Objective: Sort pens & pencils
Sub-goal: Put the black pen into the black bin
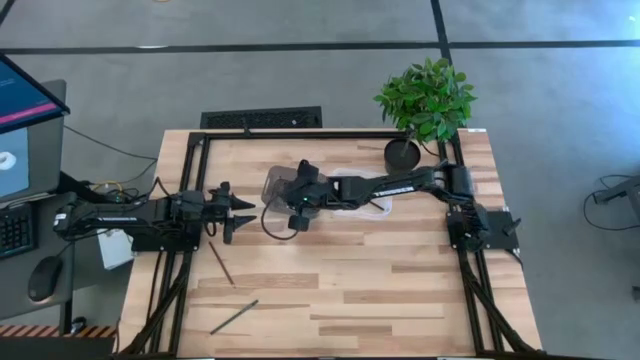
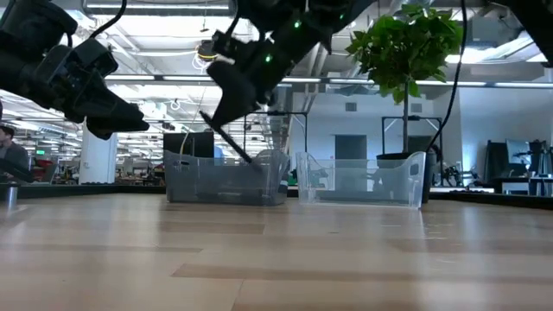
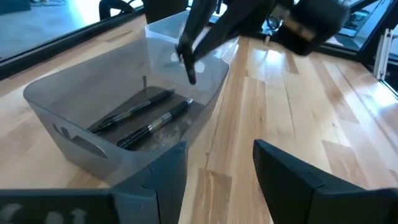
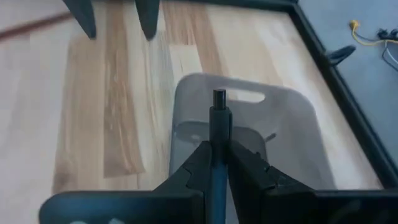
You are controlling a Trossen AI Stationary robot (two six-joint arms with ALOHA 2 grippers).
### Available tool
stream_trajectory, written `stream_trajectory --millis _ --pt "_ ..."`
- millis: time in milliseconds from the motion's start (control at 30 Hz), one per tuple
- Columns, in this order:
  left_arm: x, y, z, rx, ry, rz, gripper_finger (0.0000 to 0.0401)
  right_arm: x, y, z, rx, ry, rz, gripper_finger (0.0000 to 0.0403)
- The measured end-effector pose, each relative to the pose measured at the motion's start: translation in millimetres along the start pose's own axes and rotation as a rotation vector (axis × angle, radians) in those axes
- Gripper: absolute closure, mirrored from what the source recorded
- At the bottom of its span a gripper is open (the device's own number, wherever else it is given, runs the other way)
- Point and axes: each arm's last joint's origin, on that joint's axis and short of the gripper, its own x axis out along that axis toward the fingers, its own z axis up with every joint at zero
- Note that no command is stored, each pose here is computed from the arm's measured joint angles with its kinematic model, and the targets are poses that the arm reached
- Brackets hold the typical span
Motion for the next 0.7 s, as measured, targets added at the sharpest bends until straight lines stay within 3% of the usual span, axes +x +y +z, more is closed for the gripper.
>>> stream_trajectory --millis 267,700 --pt "0 0 0 -0.006 -0.001 0.0 0.0227 24 3 -18 0.035 0.068 -0.001 0.0336" --pt "0 0 0 -0.007 -0.001 0.0 0.0227 25 3 -19 0.045 0.072 -0.003 0.0323"
